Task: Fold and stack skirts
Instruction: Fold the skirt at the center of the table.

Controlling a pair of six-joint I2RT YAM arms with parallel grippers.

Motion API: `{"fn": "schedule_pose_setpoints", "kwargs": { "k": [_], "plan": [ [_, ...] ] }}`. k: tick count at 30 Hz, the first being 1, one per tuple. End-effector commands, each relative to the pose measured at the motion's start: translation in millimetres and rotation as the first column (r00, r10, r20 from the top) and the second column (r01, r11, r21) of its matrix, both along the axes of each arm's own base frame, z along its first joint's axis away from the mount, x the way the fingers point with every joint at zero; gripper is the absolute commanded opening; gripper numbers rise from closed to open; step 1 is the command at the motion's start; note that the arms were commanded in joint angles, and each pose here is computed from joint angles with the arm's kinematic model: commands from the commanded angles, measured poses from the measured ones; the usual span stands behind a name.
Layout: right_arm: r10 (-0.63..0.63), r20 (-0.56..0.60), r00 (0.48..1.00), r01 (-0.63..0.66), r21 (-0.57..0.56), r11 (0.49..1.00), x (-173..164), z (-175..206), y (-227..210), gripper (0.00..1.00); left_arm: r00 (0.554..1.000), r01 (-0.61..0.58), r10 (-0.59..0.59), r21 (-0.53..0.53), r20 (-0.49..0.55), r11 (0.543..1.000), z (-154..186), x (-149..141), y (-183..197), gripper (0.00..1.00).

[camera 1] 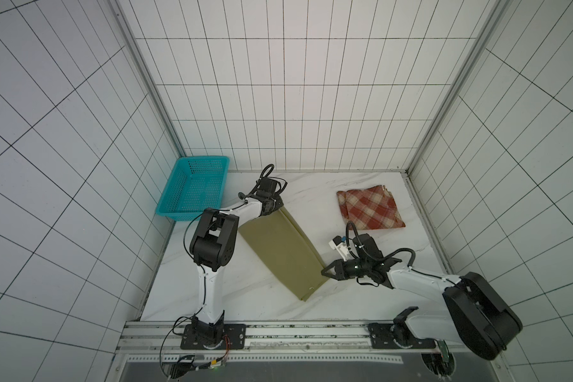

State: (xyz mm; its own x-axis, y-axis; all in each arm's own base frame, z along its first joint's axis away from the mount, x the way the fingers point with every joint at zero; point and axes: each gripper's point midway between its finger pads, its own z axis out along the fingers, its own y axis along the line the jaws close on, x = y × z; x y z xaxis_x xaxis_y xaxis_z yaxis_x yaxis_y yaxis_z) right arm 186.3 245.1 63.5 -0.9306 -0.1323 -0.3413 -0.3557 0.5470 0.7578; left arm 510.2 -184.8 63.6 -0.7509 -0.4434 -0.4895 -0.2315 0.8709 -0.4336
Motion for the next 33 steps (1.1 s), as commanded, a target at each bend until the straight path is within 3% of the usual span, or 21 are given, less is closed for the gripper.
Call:
{"fn": "schedule_pose_setpoints", "kwargs": {
  "k": [1,33],
  "plan": [
    [0.014,-0.091,0.996,-0.018,-0.043,0.999,-21,-24,-11,0.00,0.994,-0.053,0.053,-0.003,0.093,0.999,15,26,7,0.00],
    [-0.013,-0.141,0.990,0.001,-0.089,0.996,-20,-43,-16,0.00,0.994,-0.022,0.030,-0.077,0.104,0.997,9,36,-24,0.00]
  ]
}}
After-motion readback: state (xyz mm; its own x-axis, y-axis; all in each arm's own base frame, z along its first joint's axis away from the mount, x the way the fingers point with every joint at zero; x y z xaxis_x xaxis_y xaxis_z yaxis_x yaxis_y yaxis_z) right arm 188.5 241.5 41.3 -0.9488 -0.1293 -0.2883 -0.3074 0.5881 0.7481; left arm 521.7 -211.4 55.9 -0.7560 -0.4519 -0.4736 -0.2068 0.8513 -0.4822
